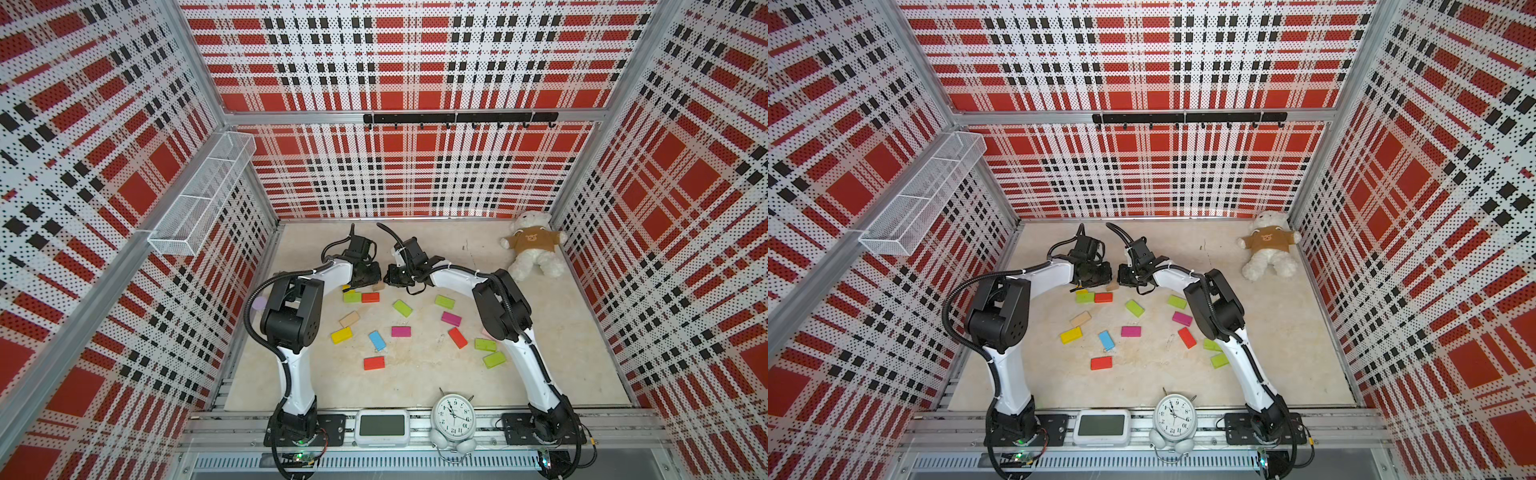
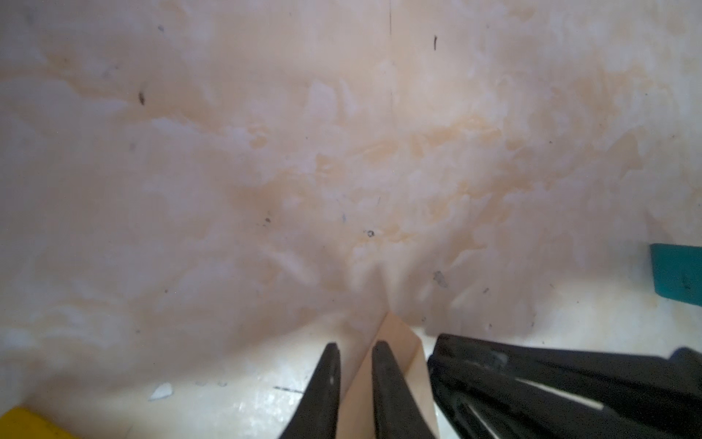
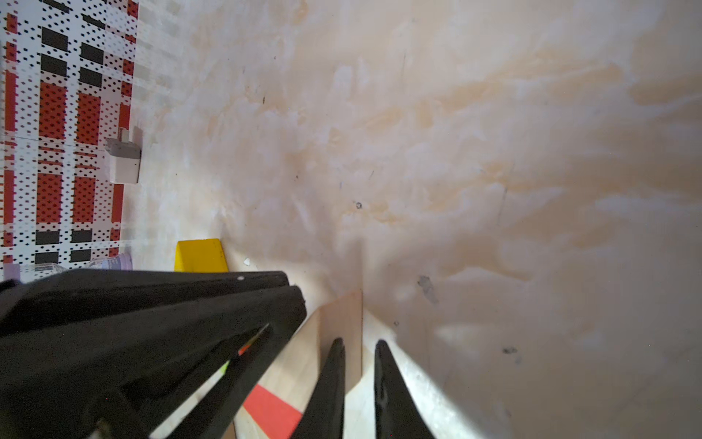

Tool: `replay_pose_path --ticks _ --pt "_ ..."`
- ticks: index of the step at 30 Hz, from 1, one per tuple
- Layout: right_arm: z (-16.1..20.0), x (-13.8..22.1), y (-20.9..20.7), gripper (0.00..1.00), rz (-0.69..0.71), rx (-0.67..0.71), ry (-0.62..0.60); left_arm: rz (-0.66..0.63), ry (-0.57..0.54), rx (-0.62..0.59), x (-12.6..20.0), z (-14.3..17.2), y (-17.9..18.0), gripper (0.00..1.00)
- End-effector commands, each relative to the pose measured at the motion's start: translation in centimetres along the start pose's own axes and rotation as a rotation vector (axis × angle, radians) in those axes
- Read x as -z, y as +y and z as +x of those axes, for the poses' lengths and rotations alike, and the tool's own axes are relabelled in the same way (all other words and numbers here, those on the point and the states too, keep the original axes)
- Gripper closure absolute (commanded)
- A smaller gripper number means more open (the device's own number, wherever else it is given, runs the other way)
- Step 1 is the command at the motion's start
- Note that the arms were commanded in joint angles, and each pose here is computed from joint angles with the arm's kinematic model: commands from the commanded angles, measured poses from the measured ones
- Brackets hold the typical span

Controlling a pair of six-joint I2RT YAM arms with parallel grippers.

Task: Assemble a carrot with building blocks
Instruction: Assemble the building block at the center of the board.

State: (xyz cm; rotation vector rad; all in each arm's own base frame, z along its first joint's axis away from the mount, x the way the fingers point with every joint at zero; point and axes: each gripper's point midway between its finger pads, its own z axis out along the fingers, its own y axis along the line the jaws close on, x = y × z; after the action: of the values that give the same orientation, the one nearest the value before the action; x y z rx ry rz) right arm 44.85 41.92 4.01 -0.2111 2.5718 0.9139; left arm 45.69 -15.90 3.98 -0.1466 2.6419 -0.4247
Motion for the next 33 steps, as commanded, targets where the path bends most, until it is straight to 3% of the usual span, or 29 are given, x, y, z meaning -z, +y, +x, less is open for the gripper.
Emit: replay_pose_path --ticks 1,30,33 --pt "-0.2 -0.5 0.4 0.83 -0.013 -0.005 -0.013 0.006 0.021 -0.019 0.0 0.7 -0.3 0.8" --pt "0.5 -0.1 1.3 0.83 -0.03 0.001 -0.011 -0.007 0.011 -0.011 1.5 1.0 0.0 0.82" --pt "0.6 0.0 1.4 0.83 -0.029 0.001 -0.014 0.01 0.02 -0.036 1.4 1.6 -1.3 0.82"
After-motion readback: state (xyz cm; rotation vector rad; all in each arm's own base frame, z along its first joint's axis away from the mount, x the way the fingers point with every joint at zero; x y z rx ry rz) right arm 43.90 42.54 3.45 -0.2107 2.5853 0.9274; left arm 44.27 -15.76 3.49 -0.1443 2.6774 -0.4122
